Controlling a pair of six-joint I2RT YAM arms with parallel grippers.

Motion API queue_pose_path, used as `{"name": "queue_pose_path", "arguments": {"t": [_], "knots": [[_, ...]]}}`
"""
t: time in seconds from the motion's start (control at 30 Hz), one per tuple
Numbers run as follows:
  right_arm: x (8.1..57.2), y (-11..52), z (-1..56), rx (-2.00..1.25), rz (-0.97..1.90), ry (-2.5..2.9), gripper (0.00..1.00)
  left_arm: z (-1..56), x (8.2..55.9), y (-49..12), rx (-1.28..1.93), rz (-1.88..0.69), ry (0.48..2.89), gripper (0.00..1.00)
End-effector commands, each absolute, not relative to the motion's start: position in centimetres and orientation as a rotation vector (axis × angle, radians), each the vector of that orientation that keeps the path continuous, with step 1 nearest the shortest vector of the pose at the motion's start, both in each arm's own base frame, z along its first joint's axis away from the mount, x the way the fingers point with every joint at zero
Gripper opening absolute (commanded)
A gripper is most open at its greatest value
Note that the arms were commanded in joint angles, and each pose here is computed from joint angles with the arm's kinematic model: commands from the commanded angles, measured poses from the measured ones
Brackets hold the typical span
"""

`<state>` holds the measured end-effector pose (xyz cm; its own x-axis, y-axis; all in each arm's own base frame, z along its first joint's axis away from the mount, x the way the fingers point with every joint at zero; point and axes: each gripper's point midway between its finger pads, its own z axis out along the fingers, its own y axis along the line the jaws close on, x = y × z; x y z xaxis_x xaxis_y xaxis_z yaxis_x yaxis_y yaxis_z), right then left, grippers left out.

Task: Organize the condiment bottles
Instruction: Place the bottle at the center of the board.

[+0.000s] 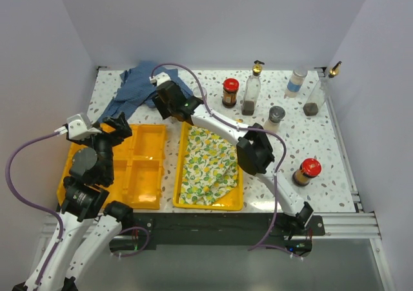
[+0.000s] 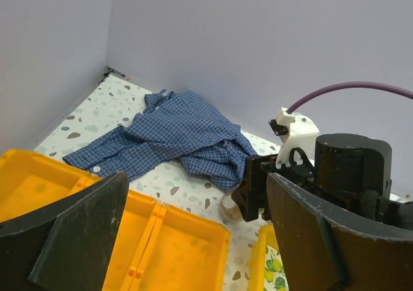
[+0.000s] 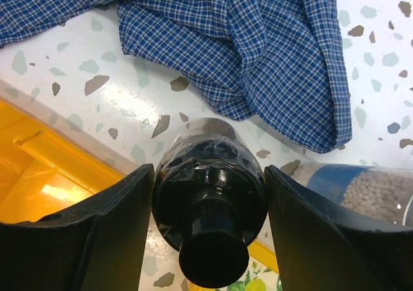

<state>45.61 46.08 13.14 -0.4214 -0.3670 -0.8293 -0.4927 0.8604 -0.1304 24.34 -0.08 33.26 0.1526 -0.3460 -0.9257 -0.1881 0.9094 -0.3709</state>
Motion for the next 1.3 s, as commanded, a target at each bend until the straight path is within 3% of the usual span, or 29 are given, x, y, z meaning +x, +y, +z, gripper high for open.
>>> {"name": "queue_pose_path", "arguments": {"t": [0.0, 0.1, 0.23, 0.3, 0.6, 0.77, 0.83, 0.87, 0.9, 0.93, 1.0, 1.03, 1.1, 1.27], "knots": [[46.1, 47.0, 15.8, -0.570, 0.239, 2.008, 0.55, 34.1, 24.5, 0.0, -0.458, -0.125, 1.388, 0.93], [46.2, 46.9, 15.3, -0.565, 0.240, 2.019, 0.58, 34.1, 24.6, 0.0, -0.457, -0.124, 1.390, 0.93], [46.3, 46.8, 15.2, -0.552, 0.239, 2.023, 0.72, 33.9, 24.7, 0.0, -0.457, -0.116, 1.398, 0.93], [46.3, 46.8, 15.9, -0.549, 0.250, 2.017, 0.75, 33.8, 24.8, 0.0, -0.455, -0.113, 1.402, 0.93], [44.5, 45.3, 24.2, -0.526, 0.329, 1.945, 0.83, 33.3, 25.1, -0.1, -0.445, -0.098, 1.418, 0.93], [40.2, 42.9, 28.2, -0.537, 0.450, 1.940, 0.89, 32.4, 26.4, -1.0, -0.396, -0.088, 1.468, 0.93], [37.9, 41.2, 32.5, -0.505, 0.533, 1.889, 0.95, 32.3, 27.0, -1.9, -0.346, -0.097, 1.493, 0.93], [36.6, 40.6, 30.6, -0.537, 0.548, 1.931, 0.97, 31.4, 27.9, -2.4, -0.321, -0.083, 1.535, 0.93], [34.9, 39.3, 33.5, -0.516, 0.602, 1.887, 0.99, 31.8, 28.2, -2.7, -0.311, -0.087, 1.546, 0.93], [33.9, 38.4, 31.3, -0.532, 0.594, 1.928, 0.99, 31.3, 28.5, -3.2, -0.287, -0.087, 1.582, 0.94], [31.4, 35.9, 34.0, -0.501, 0.652, 1.878, 0.99, 31.1, 29.9, -4.3, -0.234, -0.085, 1.636, 0.94], [30.5, 34.9, 31.6, -0.508, 0.635, 1.920, 0.99, 30.6, 30.3, -5.0, -0.196, -0.089, 1.674, 0.94], [28.2, 32.2, 33.7, -0.468, 0.675, 1.875, 0.99, 30.1, 31.7, -5.9, -0.148, -0.066, 1.755, 0.95], [23.7, 27.0, 31.4, -0.441, 0.695, 1.885, 0.99, 27.5, 35.7, -8.2, -0.009, -0.004, 1.949, 0.96]]}}
